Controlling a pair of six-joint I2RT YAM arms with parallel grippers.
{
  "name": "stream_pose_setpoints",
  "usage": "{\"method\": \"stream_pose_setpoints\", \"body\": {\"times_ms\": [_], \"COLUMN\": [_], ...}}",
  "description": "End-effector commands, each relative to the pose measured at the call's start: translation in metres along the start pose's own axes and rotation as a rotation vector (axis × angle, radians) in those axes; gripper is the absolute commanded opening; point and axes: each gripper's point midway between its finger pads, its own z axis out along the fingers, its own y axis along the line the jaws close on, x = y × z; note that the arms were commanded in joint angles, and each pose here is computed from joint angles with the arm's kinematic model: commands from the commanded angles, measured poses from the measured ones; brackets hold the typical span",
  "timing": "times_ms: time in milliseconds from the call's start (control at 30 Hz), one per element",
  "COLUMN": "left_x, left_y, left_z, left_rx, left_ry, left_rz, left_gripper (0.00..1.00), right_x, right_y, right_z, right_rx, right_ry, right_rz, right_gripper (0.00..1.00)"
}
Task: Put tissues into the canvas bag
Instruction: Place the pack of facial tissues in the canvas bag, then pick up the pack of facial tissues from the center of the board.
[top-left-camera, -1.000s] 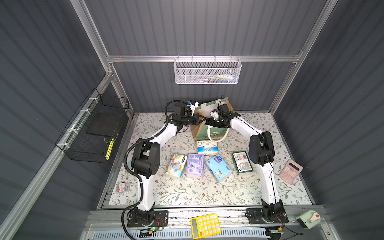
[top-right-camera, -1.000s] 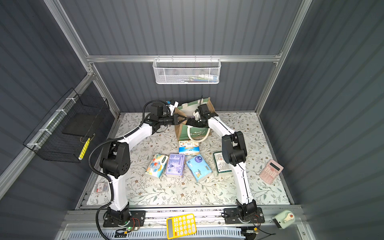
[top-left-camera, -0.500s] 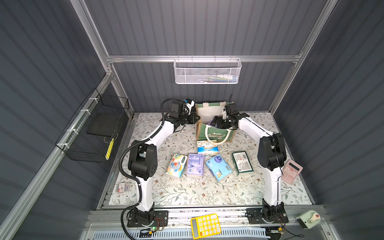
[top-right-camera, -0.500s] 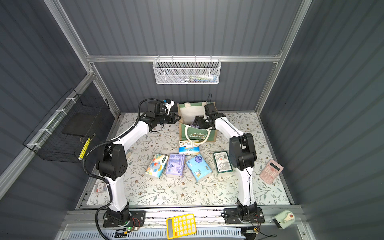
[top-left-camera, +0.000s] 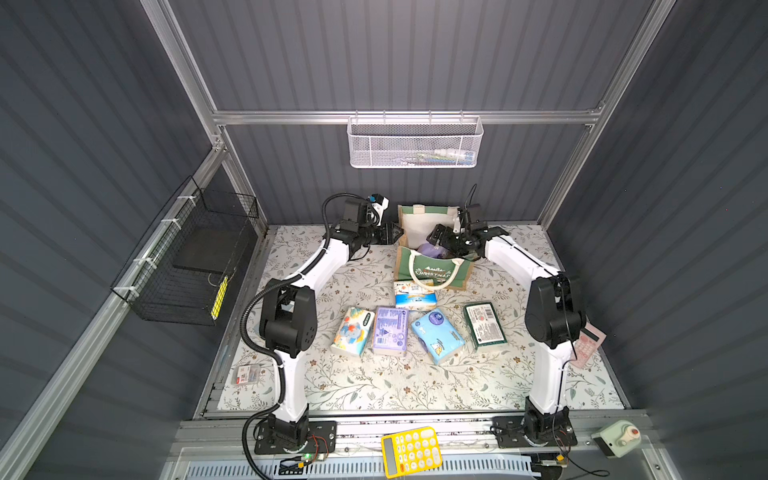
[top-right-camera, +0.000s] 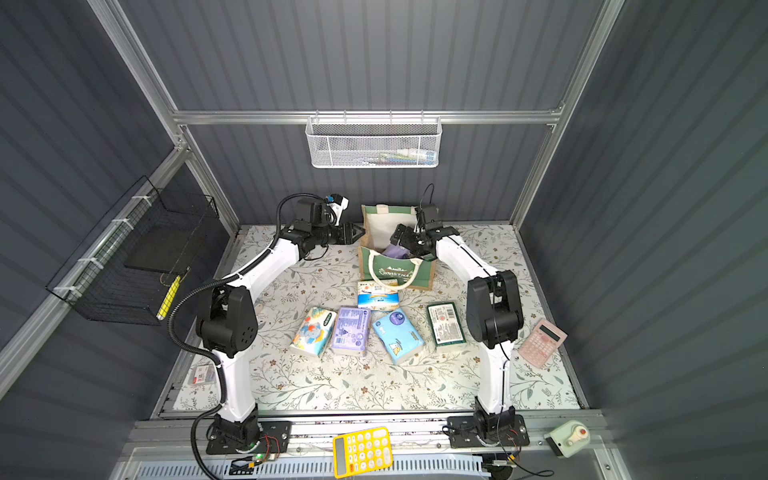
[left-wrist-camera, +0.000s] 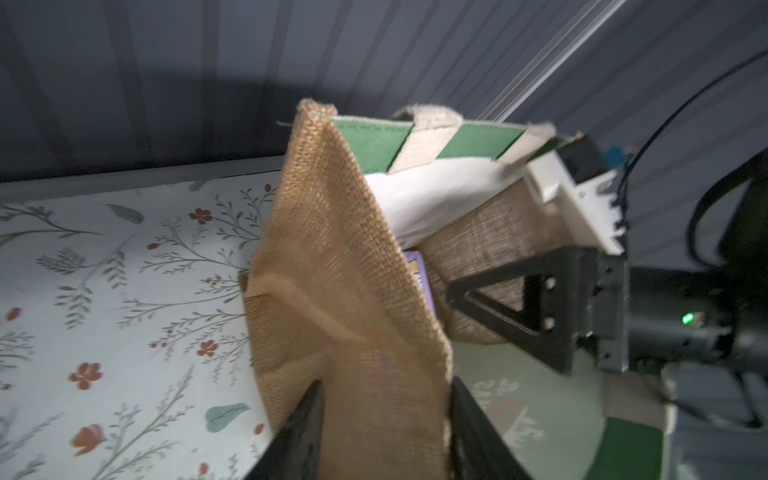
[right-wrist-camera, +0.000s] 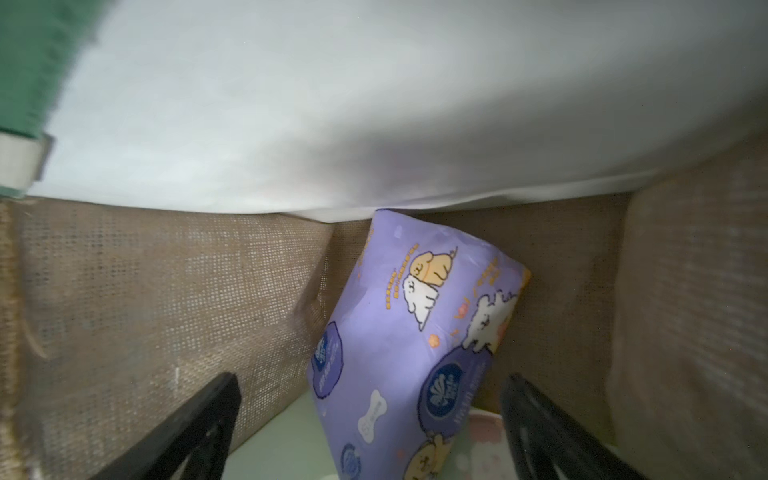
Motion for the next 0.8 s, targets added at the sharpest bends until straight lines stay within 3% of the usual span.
{"method": "stream_pose_setpoints", "body": {"times_ms": [0, 167, 300, 433, 533, 767], "left_x": [-0.014, -0.024, -0.021, -0.009, 0.020, 0.070], "left_y": [-0.013, -0.015, -0.012, -0.010, -0.009, -0.043], "left_z": [-0.027, -0.055, -0.075, -0.100, -0.114, -0.116], "left_rx": [-0.034, -0.107, -0.170, -0.249, -0.305, -0.315], "left_ry": [-0.063, -0.136, -0.157, -0.177, -0.176, -0.162], "left_rz": [0.049, 0.081, 0.079, 0.043, 0.006, -0.056], "left_gripper": [0.70, 0.89, 0.99, 1.00, 1.00, 1.00], "right_x": [-0.033, -0.047, -0.052, -0.044, -0.029, 0.016], "right_y": [0.039, 0.065, 0.077, 0.079, 0.067, 0.021], "right_z": [-0.038, -0.073, -0.100, -0.126, -0.147, -0.186], "right_rx": [-0.114, -0.178, -0.196, -0.205, -0.189, -0.101], "right_ry": [-0.110, -0.182, -0.218, -0.249, -0.295, -0.373], "right_rz": [-0.057, -0.144, -0.200, -0.253, -0.284, -0.327], "right_gripper": [0.99, 0.99, 0.99, 0.99, 0.99, 0.99]}}
